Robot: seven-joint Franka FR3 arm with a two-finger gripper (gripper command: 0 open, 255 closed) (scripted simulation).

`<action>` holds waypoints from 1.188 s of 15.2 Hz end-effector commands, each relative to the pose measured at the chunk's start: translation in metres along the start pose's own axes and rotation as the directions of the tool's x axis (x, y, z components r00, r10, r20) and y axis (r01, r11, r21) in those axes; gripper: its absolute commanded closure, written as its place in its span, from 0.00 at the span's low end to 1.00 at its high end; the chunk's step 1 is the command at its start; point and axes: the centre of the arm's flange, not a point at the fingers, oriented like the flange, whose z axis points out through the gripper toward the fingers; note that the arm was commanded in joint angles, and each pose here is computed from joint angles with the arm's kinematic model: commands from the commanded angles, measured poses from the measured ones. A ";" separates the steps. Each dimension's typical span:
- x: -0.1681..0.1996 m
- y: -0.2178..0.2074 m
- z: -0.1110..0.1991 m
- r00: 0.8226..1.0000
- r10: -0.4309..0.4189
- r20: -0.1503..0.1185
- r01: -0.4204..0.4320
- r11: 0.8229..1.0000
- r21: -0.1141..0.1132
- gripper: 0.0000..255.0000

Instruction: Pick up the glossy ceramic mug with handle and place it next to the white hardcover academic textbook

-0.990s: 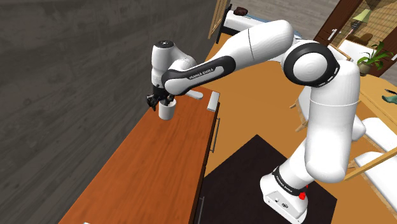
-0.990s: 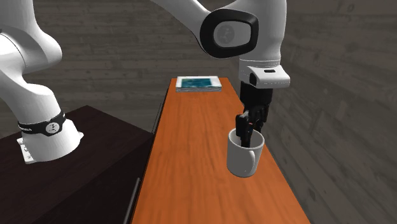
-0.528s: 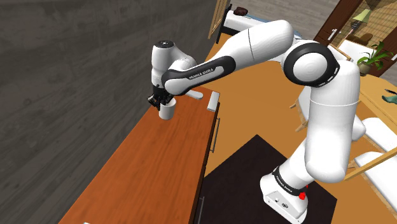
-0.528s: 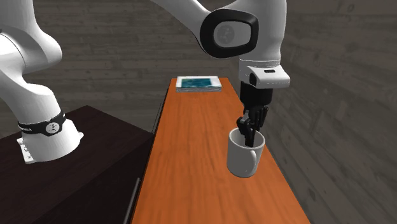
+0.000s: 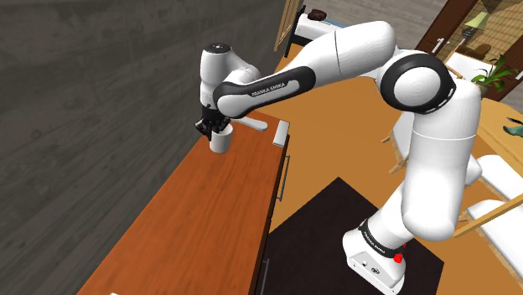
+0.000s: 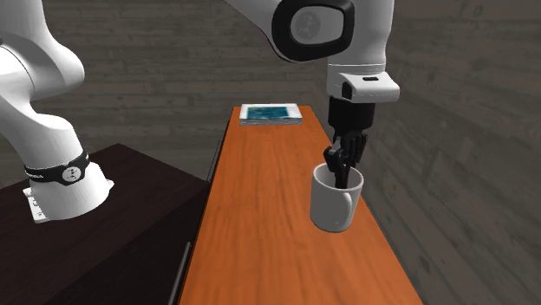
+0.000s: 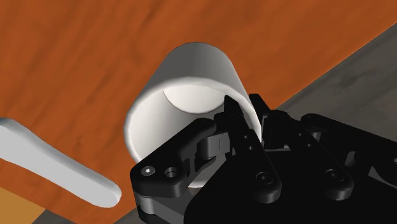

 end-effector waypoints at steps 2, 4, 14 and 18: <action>0.002 0.001 -0.016 1.000 0.000 0.000 0.000 1.000 0.000 1.00; 0.003 0.001 -0.027 1.000 0.000 0.000 0.000 1.000 0.000 1.00; 0.008 0.005 -0.079 1.000 0.000 0.000 0.000 1.000 0.000 1.00; 0.010 0.006 -0.100 1.000 0.000 0.000 0.000 1.000 0.000 1.00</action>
